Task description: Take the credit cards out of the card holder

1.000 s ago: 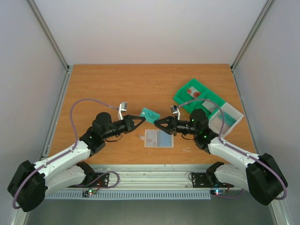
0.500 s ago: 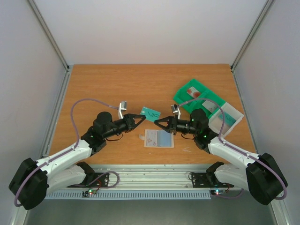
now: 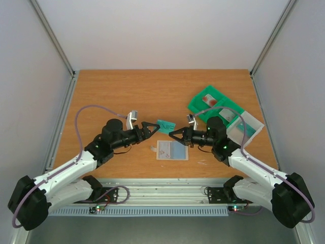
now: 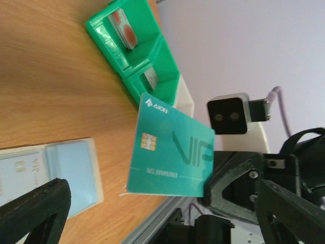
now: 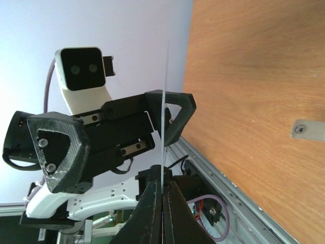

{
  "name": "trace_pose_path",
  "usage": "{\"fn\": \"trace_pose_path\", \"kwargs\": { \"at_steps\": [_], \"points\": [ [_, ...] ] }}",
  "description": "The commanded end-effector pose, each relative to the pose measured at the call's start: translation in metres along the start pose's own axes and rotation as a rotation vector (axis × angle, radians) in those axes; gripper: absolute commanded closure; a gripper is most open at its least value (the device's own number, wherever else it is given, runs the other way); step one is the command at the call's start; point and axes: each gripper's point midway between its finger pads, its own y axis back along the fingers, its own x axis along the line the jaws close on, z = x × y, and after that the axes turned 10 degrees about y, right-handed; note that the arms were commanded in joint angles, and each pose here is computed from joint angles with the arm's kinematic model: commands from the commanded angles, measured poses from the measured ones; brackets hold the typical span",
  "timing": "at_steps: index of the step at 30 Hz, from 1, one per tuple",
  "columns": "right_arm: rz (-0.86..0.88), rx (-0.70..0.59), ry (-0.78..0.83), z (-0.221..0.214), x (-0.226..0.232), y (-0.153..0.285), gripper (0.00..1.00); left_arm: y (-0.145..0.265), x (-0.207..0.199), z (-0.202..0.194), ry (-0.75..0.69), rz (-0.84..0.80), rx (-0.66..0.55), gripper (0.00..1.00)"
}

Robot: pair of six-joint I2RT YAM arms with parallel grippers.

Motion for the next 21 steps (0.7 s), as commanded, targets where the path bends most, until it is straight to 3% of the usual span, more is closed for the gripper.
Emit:
{"fn": "trace_pose_path", "kwargs": {
  "at_steps": [1, 9, 21],
  "points": [
    [-0.090, 0.004, 0.051, 0.004, 0.003, 0.007, 0.99, 0.008, 0.003, 0.004, -0.079, 0.083, -0.017, 0.01],
    [-0.422, 0.031, 0.079, 0.010, -0.021, 0.037, 0.99, 0.014, 0.026, -0.001, -0.125, 0.190, 0.001, 0.01],
    [-0.687, -0.069, 0.024, 0.057, -0.031, 0.110, 0.99, 0.020, 0.043, -0.005, -0.185, 0.264, 0.030, 0.01]
  ]
}}
